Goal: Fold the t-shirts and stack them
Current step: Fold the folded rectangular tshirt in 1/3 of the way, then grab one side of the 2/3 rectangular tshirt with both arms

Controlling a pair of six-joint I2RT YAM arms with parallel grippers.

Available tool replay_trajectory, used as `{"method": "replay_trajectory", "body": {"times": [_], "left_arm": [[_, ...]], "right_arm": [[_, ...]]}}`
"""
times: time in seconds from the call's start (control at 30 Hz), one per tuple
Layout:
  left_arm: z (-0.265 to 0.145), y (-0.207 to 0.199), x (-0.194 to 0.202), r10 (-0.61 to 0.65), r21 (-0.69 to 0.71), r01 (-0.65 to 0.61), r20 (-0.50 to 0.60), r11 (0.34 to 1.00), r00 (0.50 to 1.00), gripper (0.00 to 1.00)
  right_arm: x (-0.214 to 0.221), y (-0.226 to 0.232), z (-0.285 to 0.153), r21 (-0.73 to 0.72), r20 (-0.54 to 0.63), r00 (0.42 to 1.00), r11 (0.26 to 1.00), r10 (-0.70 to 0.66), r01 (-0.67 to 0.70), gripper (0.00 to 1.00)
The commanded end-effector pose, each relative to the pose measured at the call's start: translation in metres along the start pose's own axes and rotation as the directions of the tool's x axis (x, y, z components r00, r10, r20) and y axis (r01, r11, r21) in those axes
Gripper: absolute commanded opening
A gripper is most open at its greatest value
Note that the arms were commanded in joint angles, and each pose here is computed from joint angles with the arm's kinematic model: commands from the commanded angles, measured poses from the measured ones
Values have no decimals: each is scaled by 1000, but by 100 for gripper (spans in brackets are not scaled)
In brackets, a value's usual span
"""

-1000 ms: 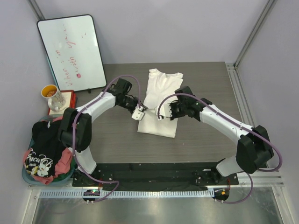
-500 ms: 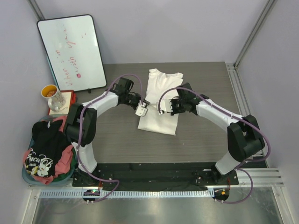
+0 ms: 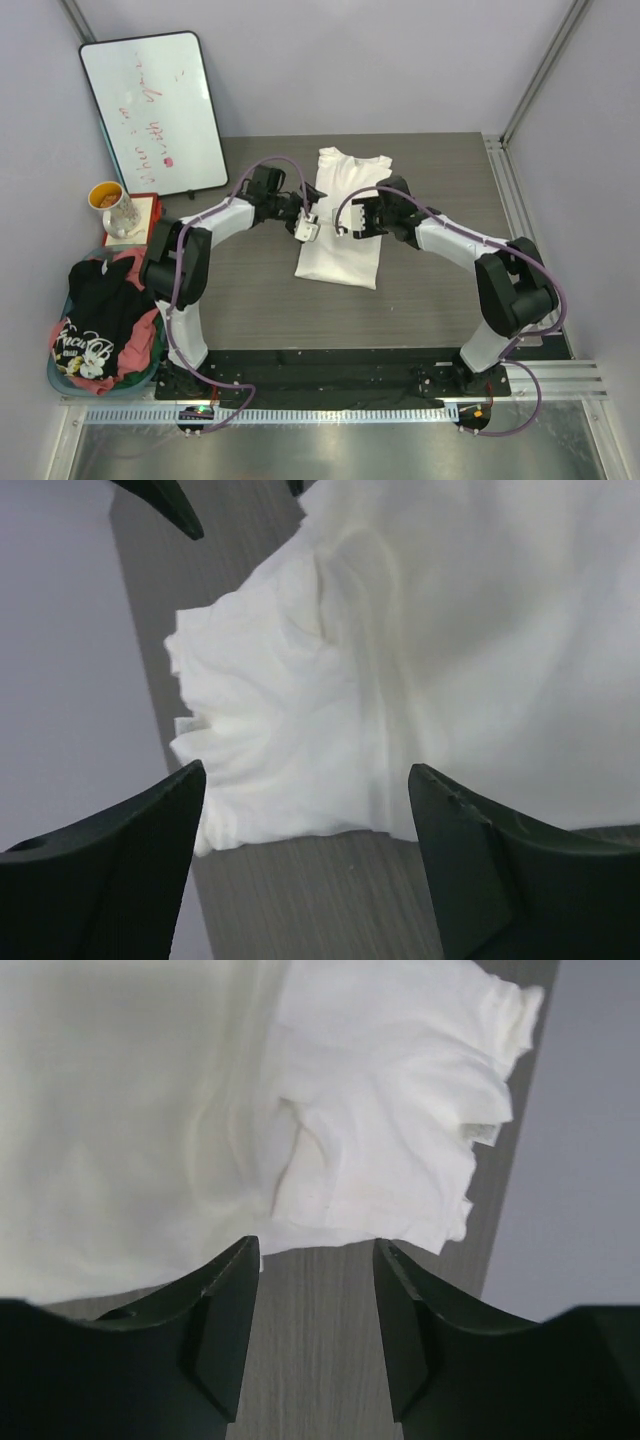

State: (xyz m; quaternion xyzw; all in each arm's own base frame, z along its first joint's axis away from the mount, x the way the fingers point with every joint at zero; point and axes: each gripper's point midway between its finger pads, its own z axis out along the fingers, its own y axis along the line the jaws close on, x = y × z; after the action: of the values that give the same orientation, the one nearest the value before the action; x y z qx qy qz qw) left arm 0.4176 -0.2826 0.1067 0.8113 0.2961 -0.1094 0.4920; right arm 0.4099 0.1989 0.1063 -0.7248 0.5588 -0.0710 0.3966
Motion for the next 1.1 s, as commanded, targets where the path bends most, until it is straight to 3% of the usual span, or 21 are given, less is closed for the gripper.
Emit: {"method": "replay_trajectory", "body": {"times": [0.0, 0.13, 0.23, 0.27, 0.33, 0.37, 0.43, 0.47, 0.5, 0.53, 0.57, 0.67, 0.87, 1.07], "left_arm": [[-7, 58, 16, 55, -279, -70, -62, 958, 997, 88], [-12, 73, 19, 49, -347, -76, -86, 935, 995, 88], [-15, 80, 16, 56, -366, -85, -89, 927, 994, 88], [-17, 82, 15, 52, -374, -81, -89, 924, 995, 87], [-21, 88, 14, 32, -394, -64, -88, 917, 996, 83], [-23, 89, 12, 27, -399, -60, -86, 915, 996, 59], [-27, 93, 4, 11, -404, -35, -63, 914, 998, 4], [-29, 93, -1, -5, -398, -13, -44, 917, 999, 0], [-30, 92, -10, -18, -372, 20, 9, 928, 1000, 0], [-22, 56, -11, -139, -236, 144, 36, 961, 990, 0], [-28, 68, -22, -127, -196, 136, 57, 971, 990, 0], [-25, 38, -34, -199, -3, 200, 101, 980, 975, 0], [-9, 13, -12, -241, 69, 236, 74, 969, 968, 0], [1, -9, -2, -298, 148, 286, 67, 947, 952, 0]], "right_arm": [[6, -70, -12, 398, -33, 999, 917, -17, 29, 57], [22, -85, -13, 474, -101, 994, 880, 49, 5, 57], [16, -90, -14, 437, -68, 992, 897, 110, -69, 54], [4, -92, -15, 412, -8, 994, 906, 110, -97, 50], [-1, -75, -14, 299, 18, 987, 942, 157, -156, 15], [-7, -52, -12, 179, 43, 983, 967, 179, -183, 3], [-17, -44, -16, 97, 78, 978, 975, 195, -202, 1], [-23, -23, -15, -10, 90, 972, 976, 219, -219, 1], [-26, -18, -16, -43, 92, 966, 970, 241, -238, 1], [-28, -16, -17, -67, 96, 962, 966, 257, -252, 1], [-28, -4, -18, -119, 84, 957, 956, 279, -268, 1], [-27, 12, -13, -187, 80, 938, 930, 336, -317, 1], [-17, 21, 6, -249, 62, 894, 874, 444, -417, 1], [0, 11, 27, -231, 36, 889, 869, 457, -438, 1]]}}
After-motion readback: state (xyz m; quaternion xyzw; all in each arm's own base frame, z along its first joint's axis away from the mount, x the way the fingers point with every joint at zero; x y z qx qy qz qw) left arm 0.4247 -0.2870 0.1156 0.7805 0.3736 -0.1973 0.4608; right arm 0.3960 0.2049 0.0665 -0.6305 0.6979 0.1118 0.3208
